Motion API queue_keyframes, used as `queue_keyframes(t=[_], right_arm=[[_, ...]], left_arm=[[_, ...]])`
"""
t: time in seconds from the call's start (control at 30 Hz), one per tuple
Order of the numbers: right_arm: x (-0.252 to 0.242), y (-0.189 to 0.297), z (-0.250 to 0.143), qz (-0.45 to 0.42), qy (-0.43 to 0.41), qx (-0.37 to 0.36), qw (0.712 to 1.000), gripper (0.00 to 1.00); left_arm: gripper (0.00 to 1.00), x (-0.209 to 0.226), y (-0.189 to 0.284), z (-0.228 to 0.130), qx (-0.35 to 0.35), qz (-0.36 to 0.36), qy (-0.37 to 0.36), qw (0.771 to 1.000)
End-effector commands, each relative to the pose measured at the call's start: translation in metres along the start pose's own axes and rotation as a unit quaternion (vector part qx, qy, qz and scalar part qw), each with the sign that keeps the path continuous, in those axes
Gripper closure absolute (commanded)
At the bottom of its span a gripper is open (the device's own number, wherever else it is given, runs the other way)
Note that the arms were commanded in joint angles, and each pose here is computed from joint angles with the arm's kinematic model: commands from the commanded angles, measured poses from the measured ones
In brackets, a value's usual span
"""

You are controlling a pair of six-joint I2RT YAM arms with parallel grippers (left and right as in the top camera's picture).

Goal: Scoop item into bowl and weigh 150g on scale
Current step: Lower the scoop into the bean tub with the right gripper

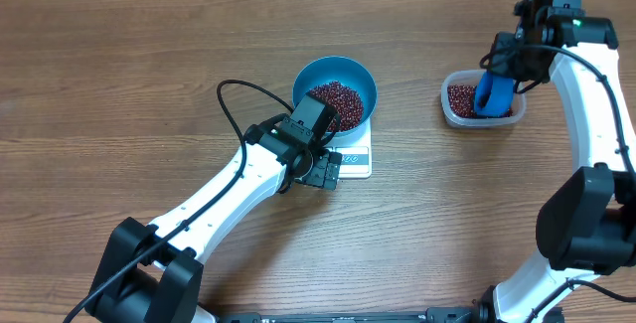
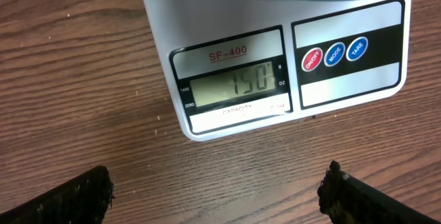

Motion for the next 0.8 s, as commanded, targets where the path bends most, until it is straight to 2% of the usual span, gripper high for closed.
queue_keyframes(t=[0.0,0.77], right_arm=[[0.001,0.004,-0.002,-0.004,0.075,-0.003,0.997,0.96],[0.002,-0.025,-0.012,-0.001,0.07,-0.014,0.997,0.96]], left_arm=[[0.0,-0.002,0.002,0.005,-0.01,0.003,-0.011,1.0],[0.0,-0.002,0.002,0.005,-0.01,0.003,-0.011,1.0]])
Point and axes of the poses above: each gripper's point midway between its finger pads, its own y axis back along the fingers, its own x axis along the line the jaws close on, z = x × y, the point moved 10 cm from there along y, back along the fingers, and after that the axes turned 15 degrees about y, right-handed, at the moved point
